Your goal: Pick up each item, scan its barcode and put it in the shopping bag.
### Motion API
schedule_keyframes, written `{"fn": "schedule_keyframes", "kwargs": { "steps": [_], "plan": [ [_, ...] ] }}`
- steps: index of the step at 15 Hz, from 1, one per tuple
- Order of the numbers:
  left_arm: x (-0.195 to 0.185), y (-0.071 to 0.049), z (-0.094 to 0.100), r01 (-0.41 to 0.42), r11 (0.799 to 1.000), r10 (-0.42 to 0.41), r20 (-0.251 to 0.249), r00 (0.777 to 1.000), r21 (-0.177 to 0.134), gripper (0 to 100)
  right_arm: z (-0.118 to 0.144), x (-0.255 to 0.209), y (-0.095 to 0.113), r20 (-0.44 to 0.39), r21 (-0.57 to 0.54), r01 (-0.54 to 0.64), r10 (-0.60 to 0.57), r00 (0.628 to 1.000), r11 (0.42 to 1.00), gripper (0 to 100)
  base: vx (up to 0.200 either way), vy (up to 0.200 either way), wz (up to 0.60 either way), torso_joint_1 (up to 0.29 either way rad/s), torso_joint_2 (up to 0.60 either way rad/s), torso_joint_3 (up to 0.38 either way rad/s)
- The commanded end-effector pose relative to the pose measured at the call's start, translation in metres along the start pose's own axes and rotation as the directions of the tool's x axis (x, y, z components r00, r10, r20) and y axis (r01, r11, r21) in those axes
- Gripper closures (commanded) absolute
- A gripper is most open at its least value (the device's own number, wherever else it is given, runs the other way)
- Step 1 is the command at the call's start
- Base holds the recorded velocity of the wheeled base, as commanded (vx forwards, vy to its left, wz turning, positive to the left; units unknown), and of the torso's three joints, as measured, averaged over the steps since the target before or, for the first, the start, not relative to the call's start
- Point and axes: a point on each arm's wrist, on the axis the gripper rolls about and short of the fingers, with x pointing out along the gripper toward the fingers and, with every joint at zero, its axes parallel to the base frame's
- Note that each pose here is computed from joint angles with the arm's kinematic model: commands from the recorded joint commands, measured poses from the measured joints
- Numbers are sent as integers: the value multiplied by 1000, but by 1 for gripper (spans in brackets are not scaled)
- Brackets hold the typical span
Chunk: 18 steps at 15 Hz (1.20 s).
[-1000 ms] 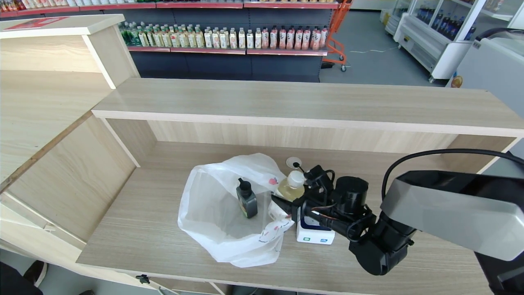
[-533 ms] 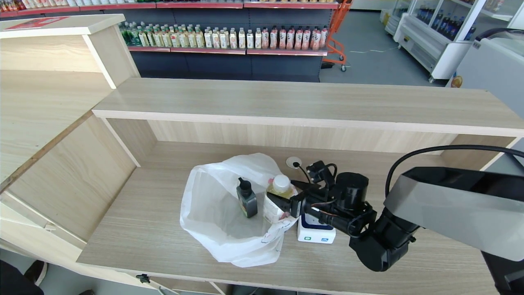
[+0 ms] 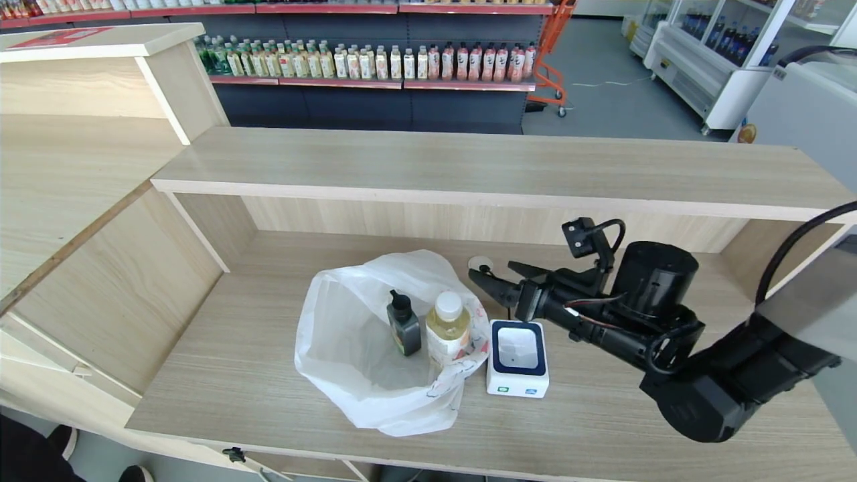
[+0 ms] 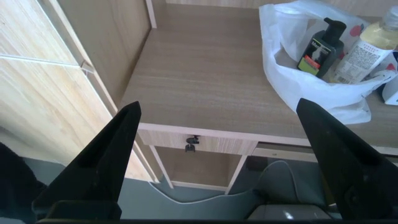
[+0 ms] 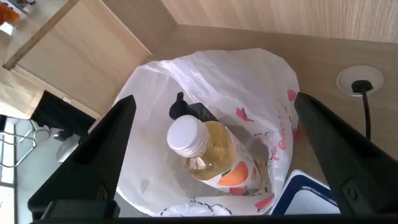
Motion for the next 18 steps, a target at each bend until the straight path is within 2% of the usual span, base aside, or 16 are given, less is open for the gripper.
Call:
{"fn": "schedule_keyframes", "kwargs": {
  "steps": [1,3,4,5,7,8,9,10,11,12,18],
  "plan": [
    [0,0,0,-1,1000,1,0,1000,0,0,43,-89,22,68,-21,45,-43,997,999,0,0,0,0,0,0,0],
    [0,0,0,-1,1000,1,0,1000,0,0,45,-155,26,32,-51,171,-169,985,984,0,0,0,0,0,0,0],
    [0,0,0,-1,1000,1,0,1000,0,0,45,-182,26,22,-100,274,-273,962,957,0,0,0,0,0,0,0],
    [0,0,0,-1,1000,1,0,1000,0,0,37,-218,33,15,-122,401,-402,915,908,0,0,0,0,0,0,0],
    [0,0,0,0,1000,0,0,1000,0,0,8,-277,56,16,-119,496,-498,867,860,0,0,0,0,0,0,0],
    [0,0,0,-1,1000,1,0,1000,0,0,-3,-298,68,48,-137,519,-518,854,844,0,0,0,0,0,0,0],
    [0,0,0,0,1000,0,0,1000,0,0,-13,-311,73,44,-143,554,-553,832,820,0,0,0,0,0,0,0],
    [0,0,0,0,1000,0,0,1000,0,0,-34,-332,82,55,-149,637,-637,769,756,0,0,0,0,0,0,0],
    [0,0,0,0,1000,0,0,1000,0,0,-50,-344,86,64,-152,667,-666,743,729,0,0,0,0,0,0,0],
    [0,0,0,0,1000,0,0,1000,0,0,-62,-350,88,35,-154,679,-682,730,718,0,0,0,0,0,0,0],
    [0,0,0,-1,1000,1,0,1000,0,0,-60,-349,88,51,-174,687,-691,721,705,0,0,0,0,0,0,0]
  ]
}}
